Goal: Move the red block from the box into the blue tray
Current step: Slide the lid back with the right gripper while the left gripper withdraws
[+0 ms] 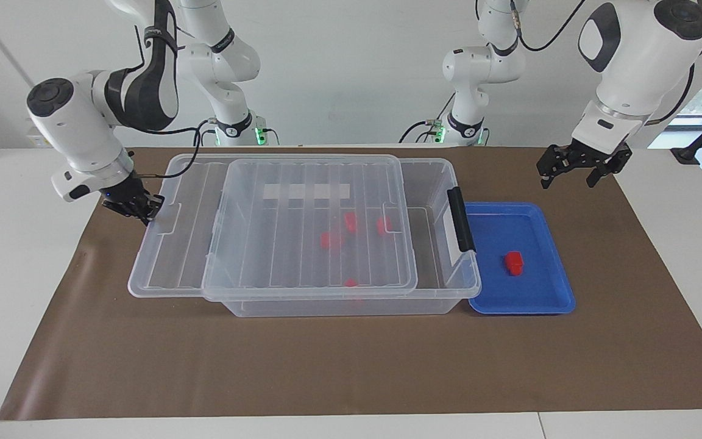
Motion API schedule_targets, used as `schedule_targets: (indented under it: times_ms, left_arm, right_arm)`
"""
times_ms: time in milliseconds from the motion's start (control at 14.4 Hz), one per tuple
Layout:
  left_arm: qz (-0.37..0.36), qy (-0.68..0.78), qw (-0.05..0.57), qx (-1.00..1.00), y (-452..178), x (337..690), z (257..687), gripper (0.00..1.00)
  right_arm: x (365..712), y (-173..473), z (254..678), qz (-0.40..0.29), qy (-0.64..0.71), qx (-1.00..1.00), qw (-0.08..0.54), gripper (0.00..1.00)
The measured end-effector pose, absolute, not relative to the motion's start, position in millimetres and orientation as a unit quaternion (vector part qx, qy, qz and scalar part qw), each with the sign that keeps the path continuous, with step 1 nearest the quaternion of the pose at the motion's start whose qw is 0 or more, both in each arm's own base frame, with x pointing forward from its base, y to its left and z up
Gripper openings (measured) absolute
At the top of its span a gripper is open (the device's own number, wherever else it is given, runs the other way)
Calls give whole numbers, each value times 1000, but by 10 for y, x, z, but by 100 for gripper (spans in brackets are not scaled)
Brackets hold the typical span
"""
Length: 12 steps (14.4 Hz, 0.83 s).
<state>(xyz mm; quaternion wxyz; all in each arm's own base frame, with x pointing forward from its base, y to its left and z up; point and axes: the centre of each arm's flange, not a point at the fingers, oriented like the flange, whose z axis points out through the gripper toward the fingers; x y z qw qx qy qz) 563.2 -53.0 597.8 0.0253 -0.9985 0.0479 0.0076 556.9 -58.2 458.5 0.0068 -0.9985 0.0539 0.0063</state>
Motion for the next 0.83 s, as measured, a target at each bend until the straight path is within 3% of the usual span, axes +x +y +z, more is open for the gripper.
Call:
schedule_targets:
  times_ms: [835]
  left_arm:
    - [11, 47, -2, -999, -330, 5530, 5917, 100]
  right_arm:
    - [5589, 160, 4584, 8, 64, -998, 6, 1]
